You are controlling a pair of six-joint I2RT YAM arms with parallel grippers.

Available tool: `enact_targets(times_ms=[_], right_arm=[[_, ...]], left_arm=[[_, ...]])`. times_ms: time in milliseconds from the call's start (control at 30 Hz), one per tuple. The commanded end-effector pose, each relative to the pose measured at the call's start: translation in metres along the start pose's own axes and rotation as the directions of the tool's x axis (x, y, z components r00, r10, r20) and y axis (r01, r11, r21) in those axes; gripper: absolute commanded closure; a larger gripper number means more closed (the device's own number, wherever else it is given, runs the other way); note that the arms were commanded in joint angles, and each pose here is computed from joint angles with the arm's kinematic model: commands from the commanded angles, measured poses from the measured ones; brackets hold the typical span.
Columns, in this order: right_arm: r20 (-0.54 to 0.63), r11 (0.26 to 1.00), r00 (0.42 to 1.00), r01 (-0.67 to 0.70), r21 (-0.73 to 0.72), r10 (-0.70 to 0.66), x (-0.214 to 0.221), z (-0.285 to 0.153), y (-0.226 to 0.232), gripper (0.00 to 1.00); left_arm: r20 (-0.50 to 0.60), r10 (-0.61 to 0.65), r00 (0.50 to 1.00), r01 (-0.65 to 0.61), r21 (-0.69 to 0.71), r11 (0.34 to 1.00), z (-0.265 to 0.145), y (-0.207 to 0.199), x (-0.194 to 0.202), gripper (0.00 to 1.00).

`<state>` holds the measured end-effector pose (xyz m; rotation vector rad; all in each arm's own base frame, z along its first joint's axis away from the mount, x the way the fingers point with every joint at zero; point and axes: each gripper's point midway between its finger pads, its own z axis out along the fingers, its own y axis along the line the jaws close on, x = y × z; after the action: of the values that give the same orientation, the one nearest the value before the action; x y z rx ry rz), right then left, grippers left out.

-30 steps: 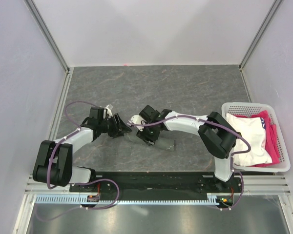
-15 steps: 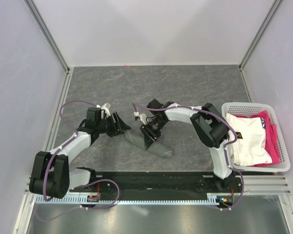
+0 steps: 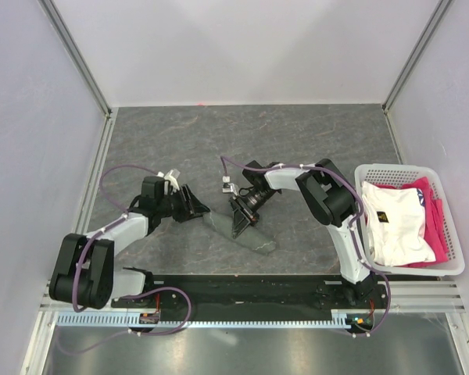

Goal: Fold the napkin, place the utensils inside, and roll it up
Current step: Roll the napkin with the utensil

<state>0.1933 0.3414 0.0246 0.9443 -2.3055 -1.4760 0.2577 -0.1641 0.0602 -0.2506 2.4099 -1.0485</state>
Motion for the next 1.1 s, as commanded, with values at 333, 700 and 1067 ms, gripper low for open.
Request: enact_targets(times_ms=[333,700,1067], right_arm=[[-0.008,0.994,0.999,-0.037,0.099,0.038,0.004,-0.001,-0.046,0.46],[0.145,0.859,0.974,0.081,0.505,-0.177,-0.049,-0.074,-0.028,0.12],[-0.09,0.358,0.763,0.401,0.843,-0.64,-0.047,-0.076,0.029,0.02]], left_arm=[[-0.013,0.096,0.995,-0.095,0.083,0.992,0.033,-0.012,-0.005,0.8],[-0.104,0.022,0.994,-0.022,-0.003,1.0,0.039,0.001,0.002,0.98],[-0.232,-0.055,0.971,0.043,-0.056,0.998,0.04,-0.002,0.006,0.98]])
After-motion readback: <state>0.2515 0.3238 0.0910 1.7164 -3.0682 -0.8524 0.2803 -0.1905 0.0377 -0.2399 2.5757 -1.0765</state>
